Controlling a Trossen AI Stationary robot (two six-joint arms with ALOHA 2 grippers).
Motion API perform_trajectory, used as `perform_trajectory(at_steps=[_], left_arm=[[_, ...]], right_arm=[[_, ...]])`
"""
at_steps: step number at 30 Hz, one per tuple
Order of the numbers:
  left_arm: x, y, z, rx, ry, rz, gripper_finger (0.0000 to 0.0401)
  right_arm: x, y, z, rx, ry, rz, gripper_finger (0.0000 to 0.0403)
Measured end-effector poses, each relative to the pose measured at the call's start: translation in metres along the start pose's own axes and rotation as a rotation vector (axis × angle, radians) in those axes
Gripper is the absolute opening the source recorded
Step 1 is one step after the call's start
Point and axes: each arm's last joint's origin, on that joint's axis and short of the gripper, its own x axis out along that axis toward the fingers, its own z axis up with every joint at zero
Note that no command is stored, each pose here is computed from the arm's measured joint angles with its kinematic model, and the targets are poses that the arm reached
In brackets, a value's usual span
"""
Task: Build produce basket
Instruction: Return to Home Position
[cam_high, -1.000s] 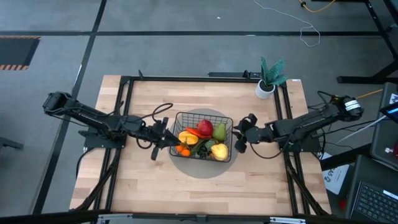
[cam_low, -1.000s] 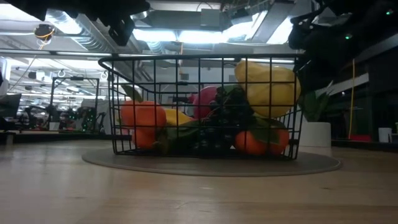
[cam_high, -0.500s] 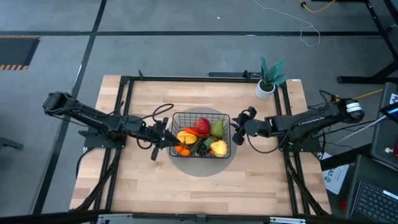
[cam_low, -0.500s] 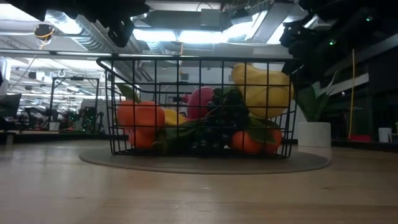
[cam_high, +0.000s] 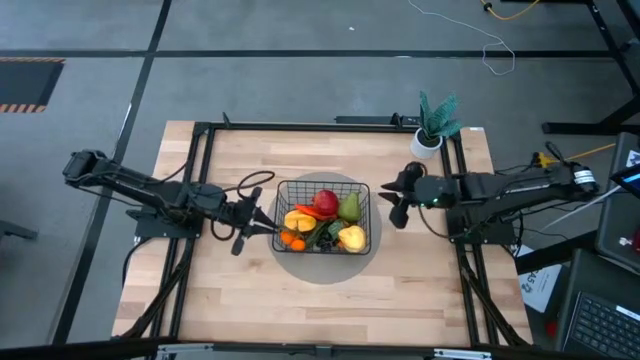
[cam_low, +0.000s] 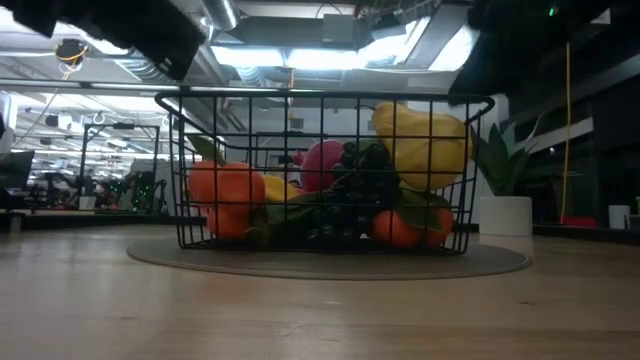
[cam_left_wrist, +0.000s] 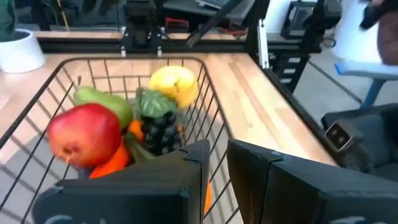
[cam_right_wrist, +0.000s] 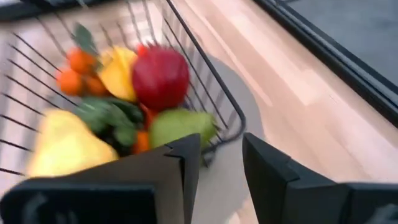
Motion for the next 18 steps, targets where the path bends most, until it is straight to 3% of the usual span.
perform_trajectory(at_steps=[3,10,16,18], left_arm=[[-0.005,0.006,-0.015,0.014,0.008,0.023,0.0046],[-0.022,0.025,-0.054,-0.031,-0.130,0.098,0.0046],[-0.037,0.032,-0.072,-0.064,-0.304,0.091,0.0046],[-0.038,0.034,-0.073,-0.062,-0.306,0.110,0.0046]], right_arm=[[-0.013,-0.002,0.007,0.019,-0.039,0.060,0.0110],[-0.032,-0.009,0.011,0.026,-0.103,0.093,0.0110],[-0.036,-0.011,0.010,0.028,-0.106,0.093,0.0110],[-0.036,-0.011,0.010,0.028,-0.105,0.093,0.0110]])
